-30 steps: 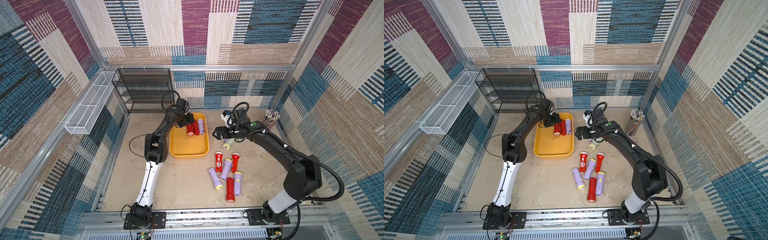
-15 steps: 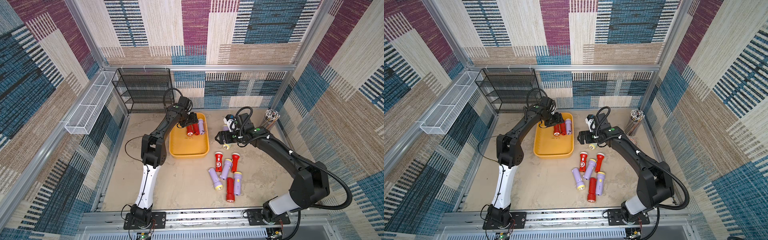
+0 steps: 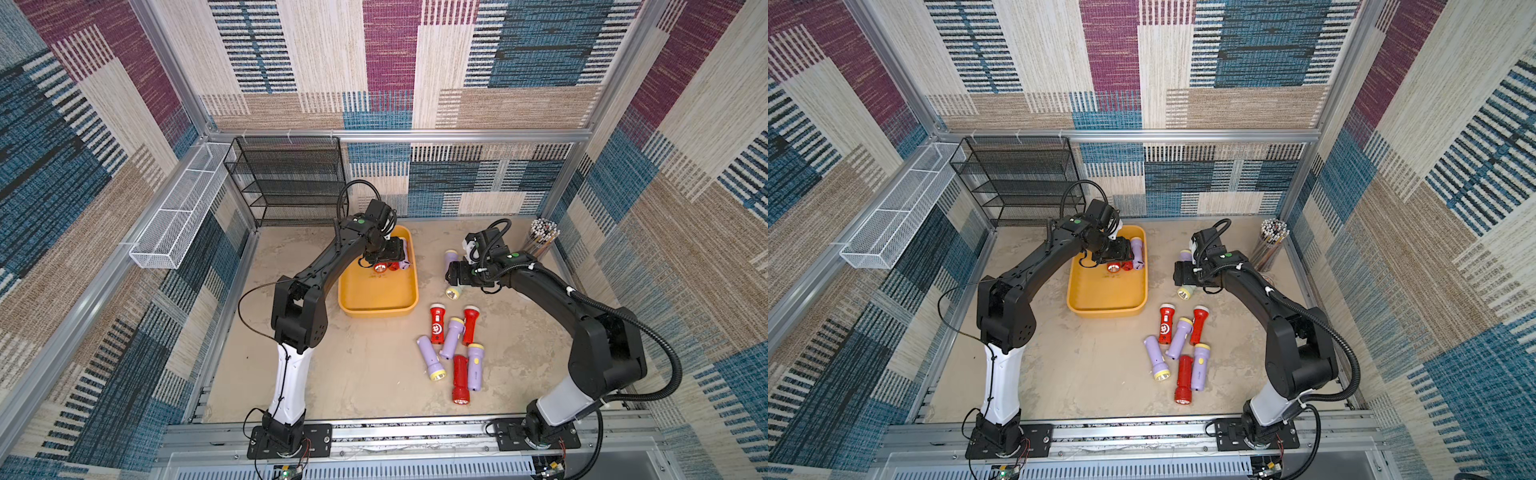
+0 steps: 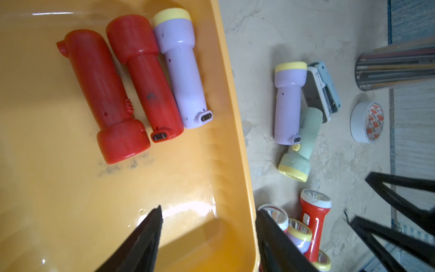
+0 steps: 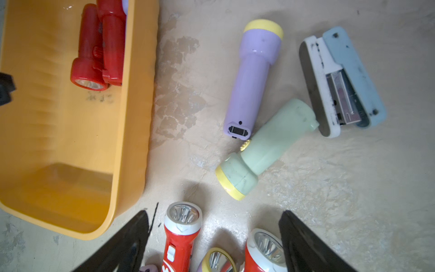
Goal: Put the flashlights into the storage boxes
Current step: Pick up the flashlight from the center of the board.
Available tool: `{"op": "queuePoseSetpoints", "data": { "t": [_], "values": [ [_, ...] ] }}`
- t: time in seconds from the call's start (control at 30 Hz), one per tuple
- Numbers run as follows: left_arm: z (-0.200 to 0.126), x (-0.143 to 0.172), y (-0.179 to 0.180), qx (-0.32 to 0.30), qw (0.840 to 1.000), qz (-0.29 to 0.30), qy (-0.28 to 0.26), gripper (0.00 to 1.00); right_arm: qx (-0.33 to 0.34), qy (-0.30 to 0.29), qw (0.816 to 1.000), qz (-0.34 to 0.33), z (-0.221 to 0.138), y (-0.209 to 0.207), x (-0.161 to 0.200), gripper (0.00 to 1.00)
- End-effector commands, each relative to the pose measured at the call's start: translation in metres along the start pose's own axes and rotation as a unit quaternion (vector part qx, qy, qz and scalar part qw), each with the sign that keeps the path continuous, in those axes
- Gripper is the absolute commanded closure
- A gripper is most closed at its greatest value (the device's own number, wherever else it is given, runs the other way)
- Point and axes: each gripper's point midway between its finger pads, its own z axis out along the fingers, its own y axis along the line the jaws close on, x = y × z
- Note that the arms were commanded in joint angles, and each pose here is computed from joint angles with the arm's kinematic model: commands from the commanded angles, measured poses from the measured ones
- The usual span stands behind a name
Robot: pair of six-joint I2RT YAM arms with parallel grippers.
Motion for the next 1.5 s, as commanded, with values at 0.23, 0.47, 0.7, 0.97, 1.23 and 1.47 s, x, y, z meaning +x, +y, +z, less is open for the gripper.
{"op": "queuePoseSetpoints", "data": {
  "t": [0.23,0.47,0.7,0.97,1.23,1.47],
  "values": [
    [-0.037,0.014,0.003,-0.039,0.998,0.048,-0.026,0.34,0.012,0.001,1.000,0.016,0.020,-0.008,-0.016,0.29],
    [-0.042,0.025,0.005,-0.051,0.997,0.047,-0.023,0.34,0.009,0.001,1.000,0.010,0.034,-0.007,-0.030,0.31],
    [-0.041,0.010,-0.019,-0.041,0.997,0.061,-0.037,0.33,0.006,-0.005,1.000,0.007,0.039,-0.012,-0.040,0.26],
    [-0.036,0.004,-0.025,-0.045,0.997,0.055,-0.035,0.33,-0.011,-0.003,1.000,0.011,0.066,-0.011,-0.058,0.30],
    [-0.044,0.005,-0.013,-0.080,0.994,0.064,-0.038,0.33,-0.007,0.009,1.000,0.016,0.093,-0.014,-0.069,0.37],
    [-0.051,0.007,-0.002,-0.108,0.990,0.076,-0.037,0.33,0.009,0.026,0.999,0.025,0.111,-0.022,-0.064,0.37]
  ]
}}
